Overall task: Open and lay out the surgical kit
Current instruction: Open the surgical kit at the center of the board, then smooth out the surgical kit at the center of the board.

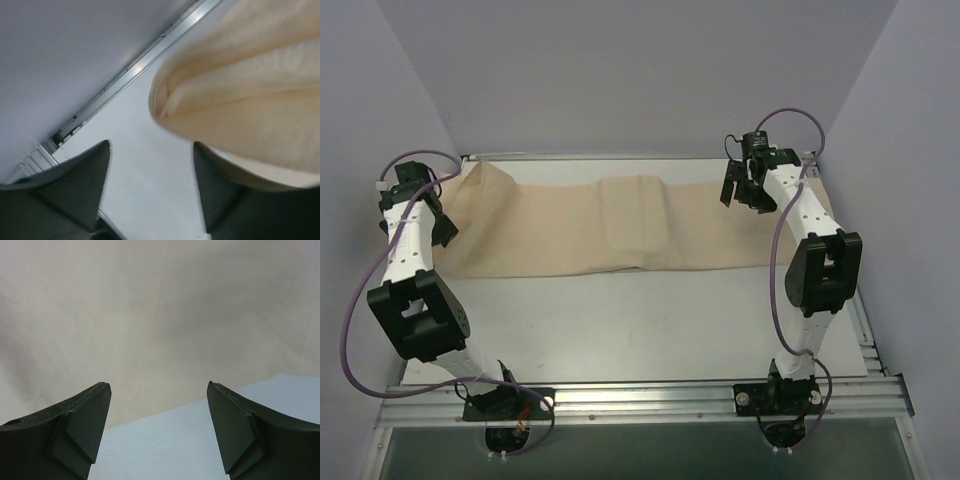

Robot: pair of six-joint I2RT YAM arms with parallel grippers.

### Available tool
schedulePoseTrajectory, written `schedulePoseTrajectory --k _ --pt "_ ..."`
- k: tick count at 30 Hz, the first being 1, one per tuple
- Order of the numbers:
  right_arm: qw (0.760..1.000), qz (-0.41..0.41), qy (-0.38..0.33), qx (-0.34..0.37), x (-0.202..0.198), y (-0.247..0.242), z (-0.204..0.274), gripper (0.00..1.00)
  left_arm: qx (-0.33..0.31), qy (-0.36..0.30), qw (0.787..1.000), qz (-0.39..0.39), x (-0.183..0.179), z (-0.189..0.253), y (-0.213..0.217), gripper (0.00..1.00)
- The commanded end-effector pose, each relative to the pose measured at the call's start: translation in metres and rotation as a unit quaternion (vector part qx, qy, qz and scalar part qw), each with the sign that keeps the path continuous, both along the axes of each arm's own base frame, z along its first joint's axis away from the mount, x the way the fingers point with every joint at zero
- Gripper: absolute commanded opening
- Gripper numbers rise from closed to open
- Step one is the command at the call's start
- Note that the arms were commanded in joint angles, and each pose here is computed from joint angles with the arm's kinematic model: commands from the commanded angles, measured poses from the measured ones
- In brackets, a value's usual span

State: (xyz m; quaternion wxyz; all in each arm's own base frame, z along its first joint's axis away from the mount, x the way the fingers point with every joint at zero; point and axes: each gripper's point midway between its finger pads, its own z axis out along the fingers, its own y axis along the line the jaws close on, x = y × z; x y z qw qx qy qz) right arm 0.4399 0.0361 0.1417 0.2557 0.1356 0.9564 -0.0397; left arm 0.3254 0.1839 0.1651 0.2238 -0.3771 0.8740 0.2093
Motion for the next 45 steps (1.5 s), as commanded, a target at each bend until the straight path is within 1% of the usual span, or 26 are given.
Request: schedulePoseTrajectory --k 1,2,4,5,6,10,12,14,15,16,17,18,19,20,21,22,23,27,28,31,32,35,36,41,44,45 --pt "1.000 -0.006 0.015 0.023 -0.002 0.001 -0.012 0.79 0.054 -0.005 0.998 0.014 -0.013 0.038 0.008 0.84" --pt "1.000 -0.006 0.018 0.023 -0.003 0.001 -0.015 0.79 0.060 -0.019 0.998 0.016 -0.009 0.050 0.010 0.90" --pt "0.999 -0.006 0.025 0.024 -0.004 0.001 -0.023 0.79 0.050 -0.030 0.998 0.009 -0.003 0.055 0.003 0.94" --pt "0.999 -0.006 0.027 0.026 -0.005 0.003 -0.026 0.79 0.050 -0.034 0.998 0.001 0.003 0.057 -0.003 0.98" --pt "0.999 -0.007 0.026 0.028 -0.003 0.003 -0.029 0.79 0.051 -0.041 0.998 -0.002 0.007 0.062 -0.007 0.95" --pt "0.999 -0.007 0.045 0.027 -0.005 0.003 -0.046 0.80 0.029 -0.044 0.998 -0.028 0.022 0.058 -0.030 0.94" --pt "0.998 -0.014 0.052 0.018 -0.008 -0.003 -0.053 0.80 0.026 -0.039 0.997 -0.058 0.030 0.054 -0.050 0.94" --pt "0.998 -0.028 0.058 0.015 -0.011 -0.014 -0.059 0.79 0.000 -0.032 0.995 -0.091 0.038 0.040 -0.071 0.98" --pt "0.998 -0.033 0.060 0.012 -0.014 -0.019 -0.063 0.79 -0.018 -0.035 0.993 -0.114 0.044 0.033 -0.088 0.95" --pt "0.997 -0.038 0.060 0.008 -0.016 -0.025 -0.065 0.77 -0.045 -0.035 0.990 -0.131 0.048 0.014 -0.102 0.89" --pt "0.997 -0.045 0.061 0.003 -0.018 -0.031 -0.067 0.76 -0.097 -0.039 0.983 -0.154 0.051 0.001 -0.124 0.83" --pt "0.996 -0.061 0.065 0.000 -0.021 -0.044 -0.074 0.71 -0.123 -0.052 0.979 -0.156 0.058 -0.009 -0.138 0.73" --pt "0.996 -0.066 0.068 0.002 -0.023 -0.049 -0.078 0.69 -0.148 -0.044 0.974 -0.166 0.059 -0.024 -0.154 0.52" --pt "0.995 -0.070 0.071 0.005 -0.025 -0.052 -0.082 0.67 -0.167 -0.027 0.971 -0.168 0.053 -0.043 -0.164 0.42" --pt "0.995 -0.068 0.076 0.008 -0.027 -0.052 -0.090 0.65 -0.189 -0.032 0.967 -0.170 0.057 -0.050 -0.176 0.32" --pt "0.994 -0.080 0.077 0.011 -0.028 -0.062 -0.094 0.60 -0.201 -0.020 0.963 -0.176 0.058 -0.064 -0.186 0.19" --pt "0.994 -0.078 0.080 0.011 -0.029 -0.063 -0.098 0.59 -0.212 -0.010 0.961 -0.176 0.055 -0.075 -0.192 0.17" --pt "0.991 -0.082 0.100 0.028 -0.042 -0.059 -0.125 0.56 -0.236 0.012 0.957 -0.169 0.063 -0.104 -0.200 0.15" --pt "0.989 -0.084 0.117 0.033 -0.053 -0.058 -0.135 0.56 -0.240 0.035 0.956 -0.164 0.061 -0.119 -0.200 0.15" --pt "0.986 -0.092 0.131 0.041 -0.069 -0.056 -0.146 0.56 -0.243 0.067 0.953 -0.167 0.066 -0.134 -0.200 0.15" --pt "0.983 -0.096 0.150 0.045 -0.085 -0.056 -0.155 0.56 -0.243 0.070 0.953 -0.166 0.068 -0.136 -0.198 0.15" --pt "0.978 -0.112 0.168 0.053 -0.110 -0.058 -0.164 0.56 -0.242 0.076 0.952 -0.170 0.072 -0.143 -0.198 0.15" --pt "0.978 -0.108 0.167 0.067 -0.111 -0.053 -0.163 0.57 -0.242 0.078 0.952 -0.170 0.073 -0.145 -0.196 0.15" --pt "0.976 -0.112 0.172 0.069 -0.114 -0.056 -0.165 0.59 -0.241 0.092 0.949 -0.178 0.078 -0.158 -0.194 0.16" --pt "0.977 -0.121 0.167 0.044 -0.099 -0.075 -0.160 0.61 -0.242 0.106 0.948 -0.175 0.073 -0.164 -0.191 0.17" --pt "0.975 -0.129 0.171 0.052 -0.098 -0.081 -0.160 0.62 -0.245 0.110 0.948 -0.172 0.071 -0.165 -0.191 0.17"
